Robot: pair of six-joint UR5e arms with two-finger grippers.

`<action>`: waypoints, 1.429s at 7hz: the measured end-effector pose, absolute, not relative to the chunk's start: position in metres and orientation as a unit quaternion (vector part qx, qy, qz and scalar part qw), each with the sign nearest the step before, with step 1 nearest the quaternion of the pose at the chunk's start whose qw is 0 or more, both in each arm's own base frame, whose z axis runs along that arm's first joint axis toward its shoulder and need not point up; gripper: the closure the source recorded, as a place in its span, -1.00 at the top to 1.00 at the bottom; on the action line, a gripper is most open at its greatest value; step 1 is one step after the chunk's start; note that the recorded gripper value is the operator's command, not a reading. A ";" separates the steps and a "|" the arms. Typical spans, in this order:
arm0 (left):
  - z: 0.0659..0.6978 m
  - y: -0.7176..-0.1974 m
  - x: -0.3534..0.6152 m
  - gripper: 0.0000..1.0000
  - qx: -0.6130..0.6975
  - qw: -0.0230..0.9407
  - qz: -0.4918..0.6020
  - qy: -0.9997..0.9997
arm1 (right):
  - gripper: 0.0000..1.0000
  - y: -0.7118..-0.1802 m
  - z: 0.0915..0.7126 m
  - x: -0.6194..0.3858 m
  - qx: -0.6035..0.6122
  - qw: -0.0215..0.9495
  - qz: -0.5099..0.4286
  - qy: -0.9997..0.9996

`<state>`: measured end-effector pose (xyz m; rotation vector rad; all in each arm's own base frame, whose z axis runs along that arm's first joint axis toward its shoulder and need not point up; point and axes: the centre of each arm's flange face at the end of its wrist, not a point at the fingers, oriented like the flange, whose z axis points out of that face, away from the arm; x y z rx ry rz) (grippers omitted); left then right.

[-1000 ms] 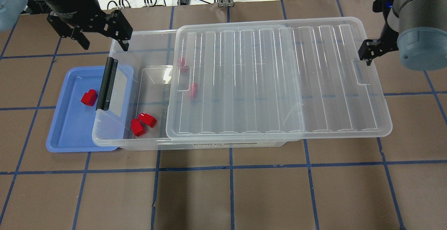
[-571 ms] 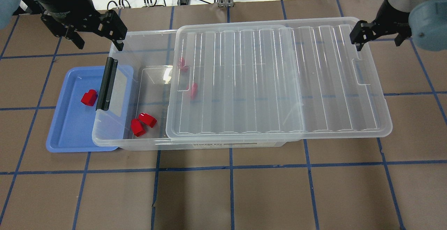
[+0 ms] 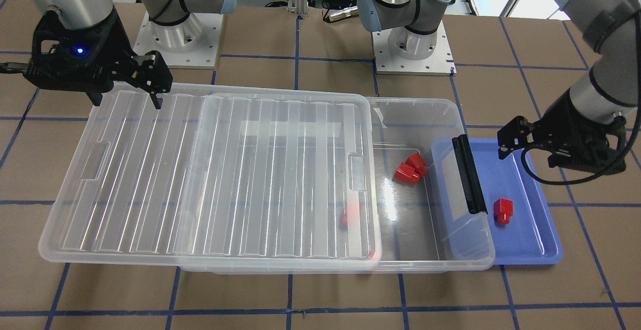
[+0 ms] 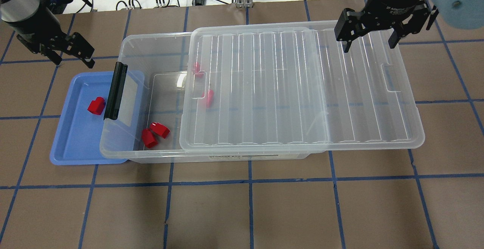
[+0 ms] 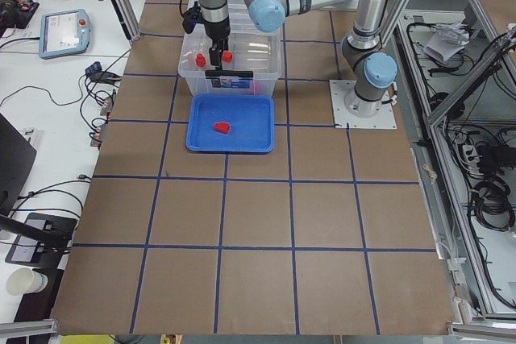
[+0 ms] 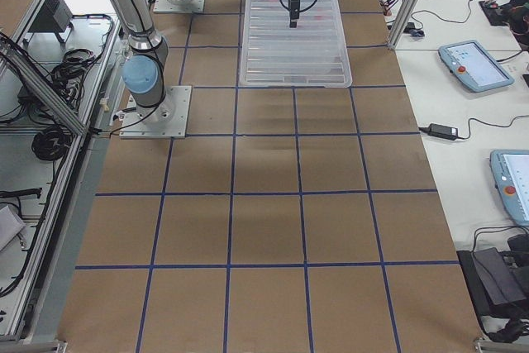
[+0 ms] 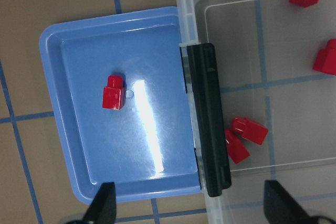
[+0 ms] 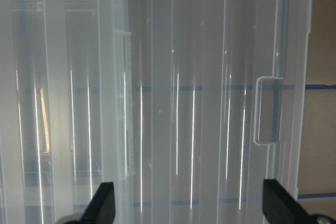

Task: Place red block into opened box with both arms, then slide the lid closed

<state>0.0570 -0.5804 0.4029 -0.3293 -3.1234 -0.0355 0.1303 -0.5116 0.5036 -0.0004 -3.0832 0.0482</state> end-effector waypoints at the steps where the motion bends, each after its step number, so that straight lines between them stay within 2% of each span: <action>1: 0.355 -0.587 0.079 1.00 -0.141 0.005 -0.018 -0.990 | 1.00 -0.511 0.501 0.134 -0.002 0.021 0.014 -1.000; 2: 0.312 -0.588 0.106 1.00 -0.168 0.014 -0.029 -0.985 | 1.00 -0.510 0.500 0.135 -0.003 0.018 0.013 -1.000; 6: 0.220 -0.592 0.140 1.00 -0.186 0.013 -0.017 -0.982 | 1.00 -0.511 0.498 0.135 -0.004 0.016 0.013 -1.000; 7: 0.205 -0.592 0.141 0.72 -0.186 0.011 -0.015 -0.982 | 1.00 -0.511 0.498 0.135 -0.003 0.016 0.013 -1.000; 8: 0.195 -0.592 0.141 -0.59 -0.185 0.013 -0.017 -0.982 | 1.00 -0.511 0.498 0.135 -0.003 0.016 0.013 -1.000; 9: 0.188 -0.592 0.142 -0.99 -0.185 0.014 -0.021 -0.982 | 1.00 -0.511 0.498 0.135 -0.003 0.016 0.013 -1.000; 10: 0.186 -0.592 0.142 -1.00 -0.182 0.013 -0.024 -0.983 | 1.00 -0.511 0.498 0.135 -0.003 0.016 0.013 -1.000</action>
